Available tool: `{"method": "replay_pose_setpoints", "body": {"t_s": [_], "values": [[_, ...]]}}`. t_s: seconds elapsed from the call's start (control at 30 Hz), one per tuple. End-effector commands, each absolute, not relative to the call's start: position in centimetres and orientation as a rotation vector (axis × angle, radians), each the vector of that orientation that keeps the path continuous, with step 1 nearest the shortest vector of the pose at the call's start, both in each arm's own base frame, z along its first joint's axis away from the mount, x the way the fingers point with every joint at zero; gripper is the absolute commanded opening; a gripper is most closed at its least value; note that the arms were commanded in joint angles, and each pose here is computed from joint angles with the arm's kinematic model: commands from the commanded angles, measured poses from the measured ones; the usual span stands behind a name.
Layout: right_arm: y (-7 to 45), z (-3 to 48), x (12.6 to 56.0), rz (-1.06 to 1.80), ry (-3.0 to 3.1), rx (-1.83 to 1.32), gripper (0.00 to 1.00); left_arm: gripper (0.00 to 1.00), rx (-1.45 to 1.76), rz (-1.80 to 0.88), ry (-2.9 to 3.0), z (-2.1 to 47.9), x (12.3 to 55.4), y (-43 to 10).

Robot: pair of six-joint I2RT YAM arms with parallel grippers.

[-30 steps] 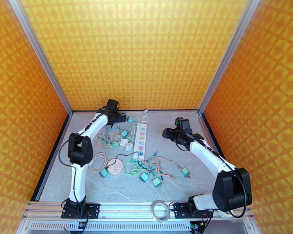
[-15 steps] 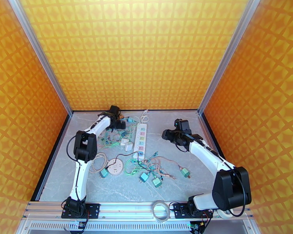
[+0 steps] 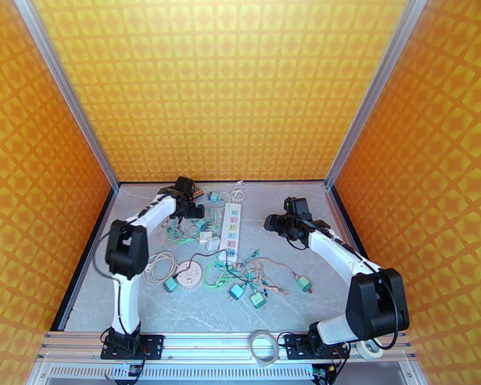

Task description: Pull the plug off the socket

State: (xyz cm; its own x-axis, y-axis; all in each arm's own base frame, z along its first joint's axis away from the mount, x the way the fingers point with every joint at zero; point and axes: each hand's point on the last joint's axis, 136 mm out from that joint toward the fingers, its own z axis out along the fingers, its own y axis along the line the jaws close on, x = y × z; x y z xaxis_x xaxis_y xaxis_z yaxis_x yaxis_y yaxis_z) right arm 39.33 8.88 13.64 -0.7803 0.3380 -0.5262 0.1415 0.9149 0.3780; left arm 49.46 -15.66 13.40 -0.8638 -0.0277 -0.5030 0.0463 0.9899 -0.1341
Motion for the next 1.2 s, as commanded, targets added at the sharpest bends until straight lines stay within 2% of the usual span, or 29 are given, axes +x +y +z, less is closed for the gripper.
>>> {"method": "replay_pose_setpoints", "body": {"t_s": [0.0, 0.23, 0.47, 0.7, 0.93, 1.17], "values": [[8.2, 15.6, 39.9, 0.382, 2.402, 0.318, 0.73, 0.99, -0.034, -0.264, 2.489, 18.7, 48.7, -15.4], [5.4, 16.2, 39.3, 0.171, 2.365, 0.315, 0.82, 0.99, -0.185, -0.253, 2.383, 21.5, 44.0, -10.3], [5.4, 15.3, 38.9, 0.181, 2.385, 0.331, 0.83, 0.99, -0.158, -0.255, 2.404, 20.6, 40.6, -8.9], [6.1, 15.3, 38.8, 0.243, 2.379, 0.352, 0.83, 0.99, -0.13, -0.272, 2.436, 18.3, 42.3, -9.7], [5.7, 15.9, 38.0, 0.228, 2.367, 0.34, 0.83, 0.99, -0.054, -0.228, 2.614, 12.2, 44.3, -10.8], [5.5, 15.2, 37.3, 0.216, 2.383, 0.339, 0.83, 0.99, 0.078, -0.23, 2.711, 9.0, 42.3, -12.6]]}}
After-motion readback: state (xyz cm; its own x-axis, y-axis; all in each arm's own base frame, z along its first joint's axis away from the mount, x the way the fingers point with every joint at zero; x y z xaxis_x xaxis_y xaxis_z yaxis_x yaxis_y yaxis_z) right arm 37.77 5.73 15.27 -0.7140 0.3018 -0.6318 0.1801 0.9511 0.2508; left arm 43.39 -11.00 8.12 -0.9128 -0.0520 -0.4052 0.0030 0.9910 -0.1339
